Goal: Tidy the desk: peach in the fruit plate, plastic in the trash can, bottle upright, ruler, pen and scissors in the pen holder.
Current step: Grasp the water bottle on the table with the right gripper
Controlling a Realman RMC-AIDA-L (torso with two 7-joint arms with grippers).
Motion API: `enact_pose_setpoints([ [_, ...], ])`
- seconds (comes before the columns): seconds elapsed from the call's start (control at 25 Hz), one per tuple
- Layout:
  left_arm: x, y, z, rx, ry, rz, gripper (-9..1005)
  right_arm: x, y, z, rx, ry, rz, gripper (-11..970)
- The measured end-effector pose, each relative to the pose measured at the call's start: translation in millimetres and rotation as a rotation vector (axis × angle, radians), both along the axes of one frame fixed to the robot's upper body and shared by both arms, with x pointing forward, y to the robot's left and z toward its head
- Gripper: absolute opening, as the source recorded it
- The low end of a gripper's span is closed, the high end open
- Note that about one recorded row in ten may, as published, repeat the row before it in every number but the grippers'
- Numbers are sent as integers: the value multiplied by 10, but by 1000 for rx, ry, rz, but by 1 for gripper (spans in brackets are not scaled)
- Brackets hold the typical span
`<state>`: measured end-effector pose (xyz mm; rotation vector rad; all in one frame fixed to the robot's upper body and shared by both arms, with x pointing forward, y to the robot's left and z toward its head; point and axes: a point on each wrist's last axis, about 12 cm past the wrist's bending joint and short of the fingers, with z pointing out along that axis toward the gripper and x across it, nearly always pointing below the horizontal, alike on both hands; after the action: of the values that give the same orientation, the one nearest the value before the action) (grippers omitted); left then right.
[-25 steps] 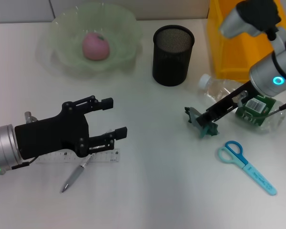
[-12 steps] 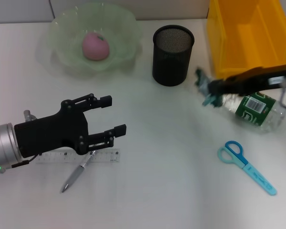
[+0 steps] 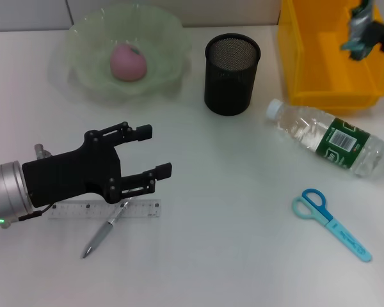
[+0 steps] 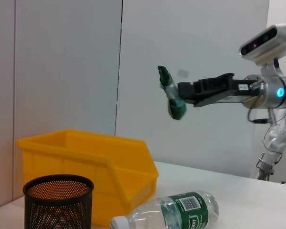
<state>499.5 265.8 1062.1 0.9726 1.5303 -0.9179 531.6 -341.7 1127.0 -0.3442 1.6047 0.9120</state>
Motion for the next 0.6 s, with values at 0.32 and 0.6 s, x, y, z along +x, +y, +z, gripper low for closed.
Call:
enact_pose_setpoints([
  [0.32,14,-10,8,1,-3,-2,770,220,-76,-143,-85,-13,-177,166],
  [0.6,9,-6,4,1,-2,-1,769,517,136,-274,-218,76,-196,167],
])
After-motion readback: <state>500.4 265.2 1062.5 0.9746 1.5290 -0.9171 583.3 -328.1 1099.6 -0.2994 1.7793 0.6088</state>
